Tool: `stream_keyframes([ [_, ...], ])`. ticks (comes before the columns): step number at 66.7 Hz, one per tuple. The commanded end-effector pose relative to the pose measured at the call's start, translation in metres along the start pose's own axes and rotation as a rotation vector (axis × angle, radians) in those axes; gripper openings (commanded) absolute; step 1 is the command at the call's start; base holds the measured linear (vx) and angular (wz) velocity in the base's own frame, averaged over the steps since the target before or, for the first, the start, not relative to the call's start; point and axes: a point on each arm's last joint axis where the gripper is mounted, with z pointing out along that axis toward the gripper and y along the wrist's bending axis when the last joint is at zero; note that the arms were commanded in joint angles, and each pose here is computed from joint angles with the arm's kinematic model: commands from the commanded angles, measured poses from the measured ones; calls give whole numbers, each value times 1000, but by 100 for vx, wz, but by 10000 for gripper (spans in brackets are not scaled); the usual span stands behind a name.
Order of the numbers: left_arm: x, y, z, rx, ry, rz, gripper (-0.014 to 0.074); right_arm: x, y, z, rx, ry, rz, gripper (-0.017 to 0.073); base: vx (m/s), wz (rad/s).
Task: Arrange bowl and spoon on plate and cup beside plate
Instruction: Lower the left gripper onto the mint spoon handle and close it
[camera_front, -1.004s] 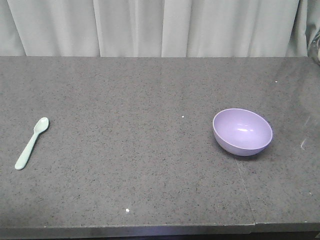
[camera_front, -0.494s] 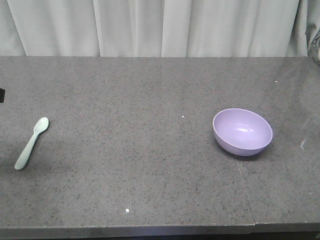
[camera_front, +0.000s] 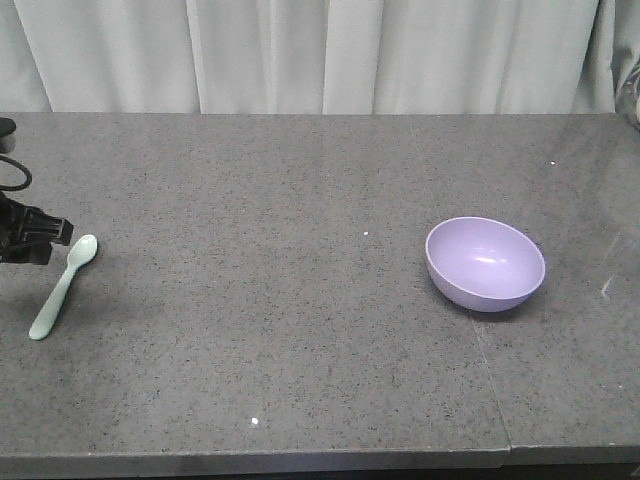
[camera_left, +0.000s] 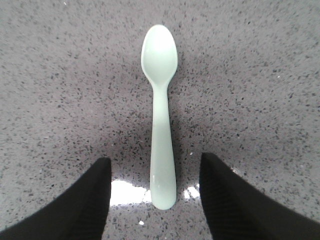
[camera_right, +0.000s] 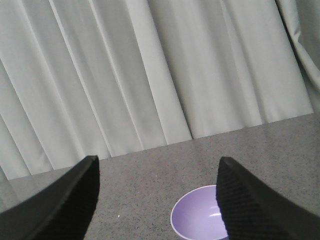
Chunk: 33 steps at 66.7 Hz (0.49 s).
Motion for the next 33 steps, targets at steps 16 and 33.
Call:
stream_keyframes([
  [16,-13,-2,15,8,-28,-6,390,-10,2,1,-4,-31,-9,491,0,0],
  [33,-14,-2,35,8,9,-6,390,-10,2,1,-5,-23,-9,491,0,0],
])
